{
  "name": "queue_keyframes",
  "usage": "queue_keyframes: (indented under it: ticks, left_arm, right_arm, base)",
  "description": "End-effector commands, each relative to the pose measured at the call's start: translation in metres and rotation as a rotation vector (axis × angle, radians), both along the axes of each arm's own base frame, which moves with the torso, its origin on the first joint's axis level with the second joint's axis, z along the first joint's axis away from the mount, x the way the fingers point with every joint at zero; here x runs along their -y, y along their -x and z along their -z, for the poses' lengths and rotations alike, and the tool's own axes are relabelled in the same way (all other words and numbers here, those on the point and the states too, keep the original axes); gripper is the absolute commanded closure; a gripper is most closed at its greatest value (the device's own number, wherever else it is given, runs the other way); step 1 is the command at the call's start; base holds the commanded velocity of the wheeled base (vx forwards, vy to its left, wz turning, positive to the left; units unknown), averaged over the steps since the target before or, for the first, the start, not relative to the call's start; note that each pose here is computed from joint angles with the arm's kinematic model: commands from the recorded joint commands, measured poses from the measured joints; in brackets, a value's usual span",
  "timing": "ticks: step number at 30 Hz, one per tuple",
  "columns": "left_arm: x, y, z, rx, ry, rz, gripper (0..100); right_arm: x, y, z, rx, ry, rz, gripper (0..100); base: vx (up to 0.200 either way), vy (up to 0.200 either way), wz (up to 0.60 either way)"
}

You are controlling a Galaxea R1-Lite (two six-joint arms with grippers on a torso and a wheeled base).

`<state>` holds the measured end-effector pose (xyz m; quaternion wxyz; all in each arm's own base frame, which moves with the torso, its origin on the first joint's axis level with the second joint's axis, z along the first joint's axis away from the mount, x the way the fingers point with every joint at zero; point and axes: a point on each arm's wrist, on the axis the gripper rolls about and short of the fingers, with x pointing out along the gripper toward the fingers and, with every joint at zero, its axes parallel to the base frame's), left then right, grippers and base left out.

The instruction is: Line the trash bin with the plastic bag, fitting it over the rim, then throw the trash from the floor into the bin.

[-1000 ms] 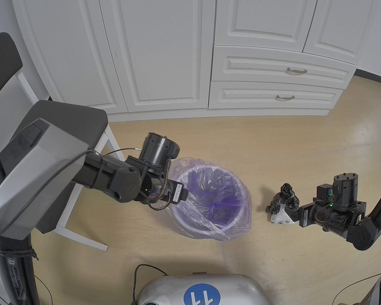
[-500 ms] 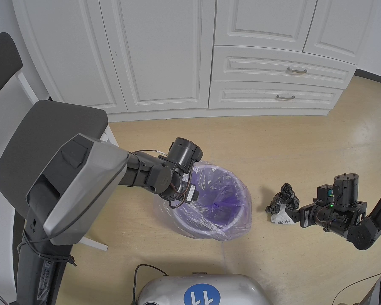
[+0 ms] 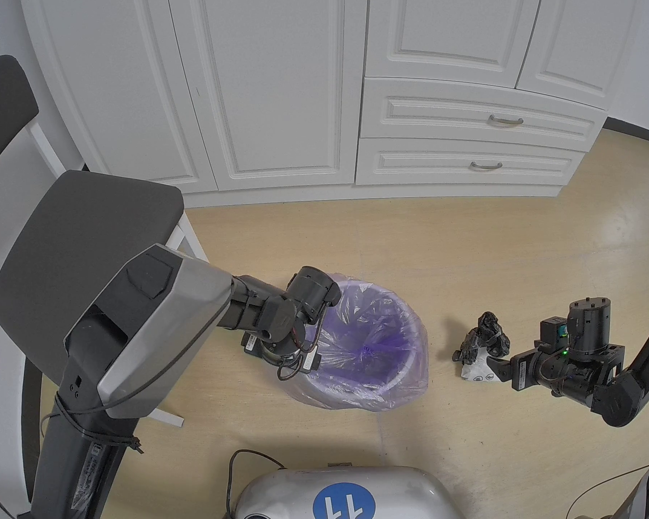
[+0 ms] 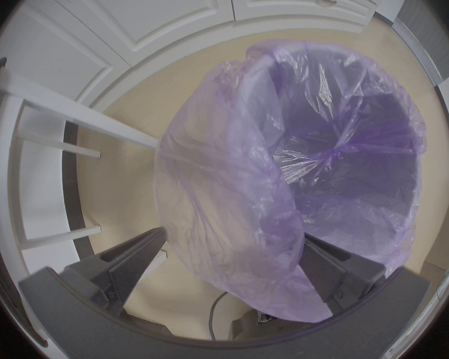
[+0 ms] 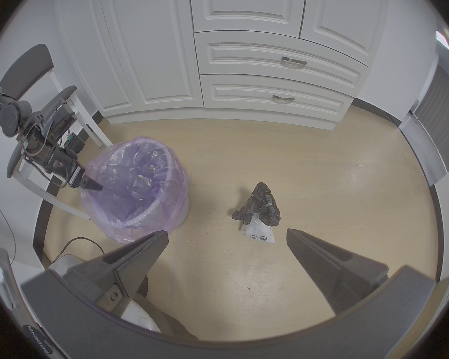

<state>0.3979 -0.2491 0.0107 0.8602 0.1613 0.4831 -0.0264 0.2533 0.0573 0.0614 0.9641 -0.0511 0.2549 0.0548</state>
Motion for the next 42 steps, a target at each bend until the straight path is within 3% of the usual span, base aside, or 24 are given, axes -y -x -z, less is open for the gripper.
queue_keyframes:
  ticks: [1,16,24,33,42]
  left_arm:
    - [-0.012,0.02,-0.012,0.001,0.067,-0.019,0]
    - [-0.028,0.034,-0.009,0.202,0.211,-0.025,0]
    - [-0.048,0.055,-0.014,0.164,0.188,-0.039,0]
    - [-0.057,0.069,-0.014,0.149,0.228,-0.015,0]
    - [-0.065,0.062,0.032,0.036,0.192,-0.024,0]
  right_arm:
    - [-0.001,0.0,0.001,-0.006,0.004,-0.004,0]
    - [-0.003,-0.002,0.009,-0.031,0.012,-0.013,0]
    - [-0.003,-0.001,0.008,-0.028,0.011,-0.013,0]
    - [-0.004,-0.001,0.01,-0.033,0.012,-0.014,0]
    - [-0.004,-0.002,0.014,-0.049,0.016,-0.016,0]
  base:
    - [0.0,0.0,0.0]
    - [0.0,0.0,0.0]
    - [0.0,0.0,0.0]
    - [0.0,0.0,0.0]
    - [0.0,0.0,0.0]
